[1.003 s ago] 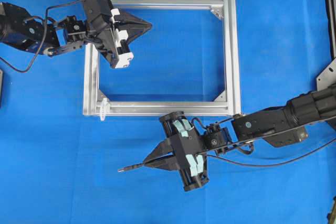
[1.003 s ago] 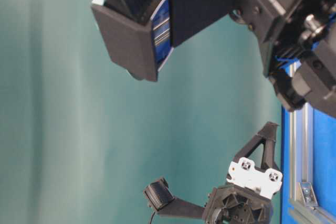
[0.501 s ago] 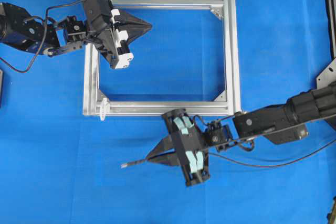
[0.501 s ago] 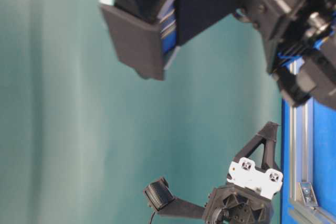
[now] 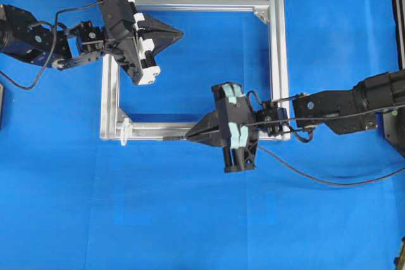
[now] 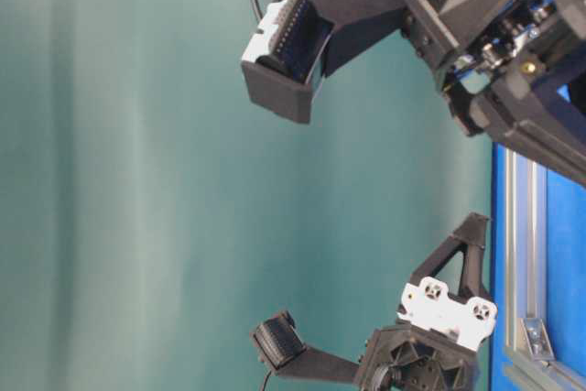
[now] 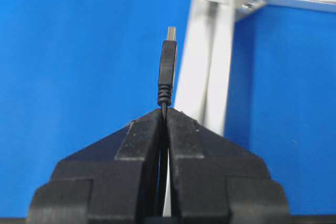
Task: Insert the wire through the string loop located on the left side.
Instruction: 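Carry the USB plug left toward the white zip-tie loop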
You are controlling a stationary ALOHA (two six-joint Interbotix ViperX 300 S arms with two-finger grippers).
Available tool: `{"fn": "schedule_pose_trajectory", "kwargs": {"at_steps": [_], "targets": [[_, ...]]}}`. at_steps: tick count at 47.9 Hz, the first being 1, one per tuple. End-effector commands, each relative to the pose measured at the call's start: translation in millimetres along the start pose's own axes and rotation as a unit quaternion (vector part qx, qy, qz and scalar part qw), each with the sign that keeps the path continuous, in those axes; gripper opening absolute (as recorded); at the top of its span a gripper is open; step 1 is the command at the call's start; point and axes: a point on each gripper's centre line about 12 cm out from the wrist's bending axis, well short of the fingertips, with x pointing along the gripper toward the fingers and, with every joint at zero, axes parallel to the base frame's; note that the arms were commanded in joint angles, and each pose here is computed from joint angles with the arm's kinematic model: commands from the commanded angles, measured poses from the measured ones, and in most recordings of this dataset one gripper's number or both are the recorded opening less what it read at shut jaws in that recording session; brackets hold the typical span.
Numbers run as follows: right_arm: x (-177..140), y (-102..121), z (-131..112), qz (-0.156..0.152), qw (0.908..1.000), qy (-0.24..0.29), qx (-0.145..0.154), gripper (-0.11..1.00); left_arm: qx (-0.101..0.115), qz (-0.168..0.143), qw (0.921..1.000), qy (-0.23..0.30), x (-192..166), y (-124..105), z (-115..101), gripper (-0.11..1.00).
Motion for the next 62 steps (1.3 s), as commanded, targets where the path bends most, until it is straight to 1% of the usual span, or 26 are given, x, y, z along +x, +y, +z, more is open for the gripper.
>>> {"fn": "schedule_pose_trajectory", "kwargs": {"at_steps": [1, 13, 25, 39, 49, 62], "targets": [[-8.2, -3.6, 16.3, -0.002, 0.9996, -0.030, 0.001, 0.00, 0.000, -0.004, 0.9997, -0.022, -2.8, -2.4, 14.6, 0.00], [-9.2, -7.1, 16.5, -0.005, 0.9994, -0.033, 0.002, 0.00, 0.000, -0.004, 0.9997, -0.022, -2.8, -2.4, 14.6, 0.00], [-7.7, -6.0, 24.3, -0.001, 0.9983, -0.058, 0.003, 0.00, 0.000, -0.004, 0.9997, -0.022, -2.8, -2.4, 14.6, 0.00], [12.6, -6.6, 35.5, -0.001, 0.9978, -0.067, 0.002, 0.00, 0.000, -0.004, 0.9998, -0.021, -3.3, -2.2, 13.5, 0.00], [27.5, -6.2, 39.1, -0.003, 0.9987, -0.052, 0.002, 0.00, 0.000, -0.004, 0.9998, -0.019, -3.9, -2.1, 12.5, 0.00], [36.0, -3.5, 41.9, 0.000, 0.9986, -0.053, -0.001, 0.00, 0.000, -0.004, 0.9998, -0.018, -4.2, -2.0, 11.9, 0.00]]}}
